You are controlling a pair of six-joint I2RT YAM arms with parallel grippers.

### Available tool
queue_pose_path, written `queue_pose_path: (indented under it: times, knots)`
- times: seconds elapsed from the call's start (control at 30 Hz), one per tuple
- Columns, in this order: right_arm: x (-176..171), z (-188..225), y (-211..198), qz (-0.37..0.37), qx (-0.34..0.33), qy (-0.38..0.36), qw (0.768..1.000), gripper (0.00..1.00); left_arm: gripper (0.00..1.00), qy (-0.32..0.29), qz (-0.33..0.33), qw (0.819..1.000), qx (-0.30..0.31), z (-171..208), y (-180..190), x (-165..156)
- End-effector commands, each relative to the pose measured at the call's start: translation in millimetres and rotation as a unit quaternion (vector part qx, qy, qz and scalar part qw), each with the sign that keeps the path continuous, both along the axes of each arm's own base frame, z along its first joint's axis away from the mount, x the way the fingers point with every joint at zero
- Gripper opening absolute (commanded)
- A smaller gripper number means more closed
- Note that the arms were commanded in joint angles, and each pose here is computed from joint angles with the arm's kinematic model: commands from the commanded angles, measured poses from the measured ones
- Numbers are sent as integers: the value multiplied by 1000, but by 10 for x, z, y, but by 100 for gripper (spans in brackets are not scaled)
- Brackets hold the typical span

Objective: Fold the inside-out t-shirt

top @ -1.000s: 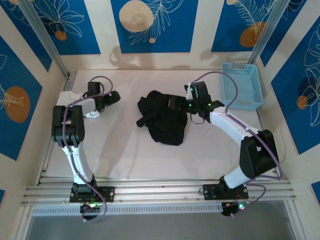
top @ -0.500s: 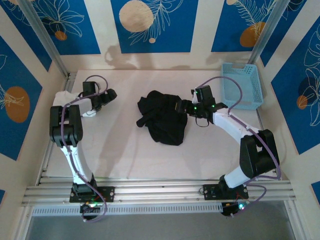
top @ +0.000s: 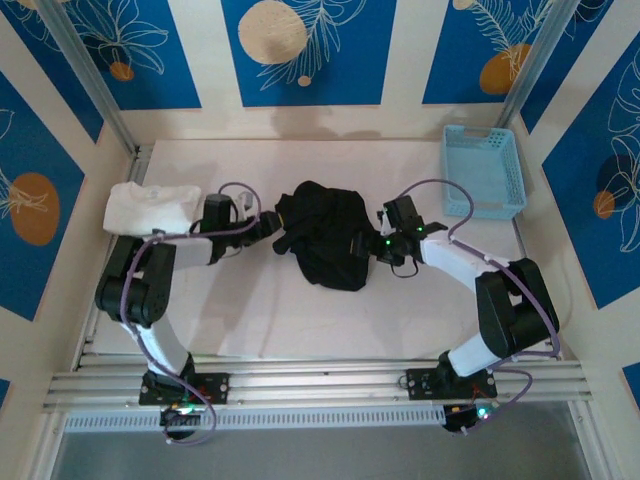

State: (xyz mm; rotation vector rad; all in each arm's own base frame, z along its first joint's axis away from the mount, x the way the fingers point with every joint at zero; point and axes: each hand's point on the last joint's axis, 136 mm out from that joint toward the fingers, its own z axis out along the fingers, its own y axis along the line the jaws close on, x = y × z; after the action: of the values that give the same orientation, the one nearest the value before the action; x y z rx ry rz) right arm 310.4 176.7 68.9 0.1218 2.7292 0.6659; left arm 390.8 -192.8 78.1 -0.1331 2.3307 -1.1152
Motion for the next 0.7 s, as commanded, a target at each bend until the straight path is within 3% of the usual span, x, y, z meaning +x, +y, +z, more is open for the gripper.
queue_pose_path:
  times: [0.0,0.13,0.37,0.43,0.53,0.67]
  knots:
    - [-118,-88,123,9,19,22,1000,69,77,-37,-16,999,3,178,-91,-186]
    - [-75,-147,215,10,30,12,999,51,67,-35,-38,999,16,121,-213,-323]
    - [126,98,206,-7,34,-62,997,19,35,-34,-60,997,-29,178,-421,-315]
    - [178,194,207,-9,39,-82,996,10,22,-38,-60,997,-38,240,-438,-306]
    - [286,433,196,-13,46,-119,992,2,2,-56,-60,996,-43,428,-440,-277]
    - [458,1107,87,-18,52,-209,976,0,0,-114,-40,993,-13,968,-327,-205]
